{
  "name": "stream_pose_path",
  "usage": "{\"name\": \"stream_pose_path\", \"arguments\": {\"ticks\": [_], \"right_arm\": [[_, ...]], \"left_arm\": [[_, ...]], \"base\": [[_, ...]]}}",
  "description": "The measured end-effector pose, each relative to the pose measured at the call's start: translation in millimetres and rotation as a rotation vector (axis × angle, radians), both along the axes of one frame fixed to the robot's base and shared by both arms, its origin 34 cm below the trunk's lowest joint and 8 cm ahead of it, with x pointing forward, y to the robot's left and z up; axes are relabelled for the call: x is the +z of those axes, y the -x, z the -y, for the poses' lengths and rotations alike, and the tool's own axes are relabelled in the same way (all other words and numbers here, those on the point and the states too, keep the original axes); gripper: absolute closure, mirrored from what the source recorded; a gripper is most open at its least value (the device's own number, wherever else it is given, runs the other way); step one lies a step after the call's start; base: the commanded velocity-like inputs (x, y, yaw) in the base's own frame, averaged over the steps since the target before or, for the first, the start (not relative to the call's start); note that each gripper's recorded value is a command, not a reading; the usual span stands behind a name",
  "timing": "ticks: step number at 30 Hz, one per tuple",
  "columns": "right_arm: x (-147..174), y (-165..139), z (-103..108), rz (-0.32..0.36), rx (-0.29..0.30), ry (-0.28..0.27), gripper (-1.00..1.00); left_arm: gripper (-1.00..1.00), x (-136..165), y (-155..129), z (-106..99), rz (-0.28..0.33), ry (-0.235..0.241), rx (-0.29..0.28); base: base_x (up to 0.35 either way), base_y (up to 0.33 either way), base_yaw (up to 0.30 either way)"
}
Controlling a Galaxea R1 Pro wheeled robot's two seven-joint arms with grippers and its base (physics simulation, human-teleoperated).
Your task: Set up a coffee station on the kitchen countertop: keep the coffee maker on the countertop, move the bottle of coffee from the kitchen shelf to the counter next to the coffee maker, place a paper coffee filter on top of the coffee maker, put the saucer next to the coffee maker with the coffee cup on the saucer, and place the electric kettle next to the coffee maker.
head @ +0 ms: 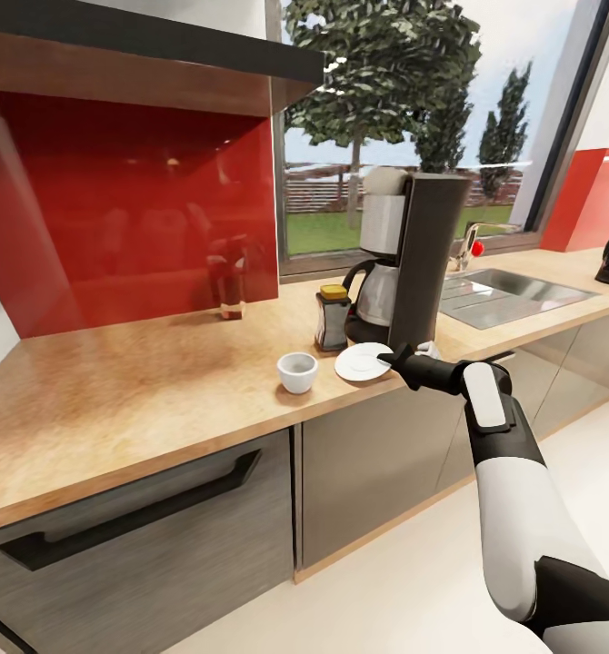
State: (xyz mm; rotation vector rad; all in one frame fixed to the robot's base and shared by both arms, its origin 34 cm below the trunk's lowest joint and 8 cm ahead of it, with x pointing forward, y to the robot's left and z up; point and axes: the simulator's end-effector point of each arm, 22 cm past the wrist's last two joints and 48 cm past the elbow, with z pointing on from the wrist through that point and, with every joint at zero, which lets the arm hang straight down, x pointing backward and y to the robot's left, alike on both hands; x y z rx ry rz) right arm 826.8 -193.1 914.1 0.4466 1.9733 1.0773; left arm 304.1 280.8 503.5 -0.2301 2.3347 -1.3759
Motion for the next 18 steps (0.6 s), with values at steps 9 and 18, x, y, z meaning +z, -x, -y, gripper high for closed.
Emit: {"name": "stream_pose_path", "arguments": {"ticks": [9,18], "right_arm": [[-0.3,0.0,-0.2,-0.001,0.0,-0.001,1.0],[2.0,0.2,-3.4,0.004,0.006,-0.014,-1.0]], "left_arm": [[-1.0,0.0,0.0,0.0,0.0,0.0,0.0],[-1.0,0.0,0.0,0.0,0.0,0.0,0.0]], "base": [[0.0,0.0,0.0],[0.0,0.0,0.0]]}}
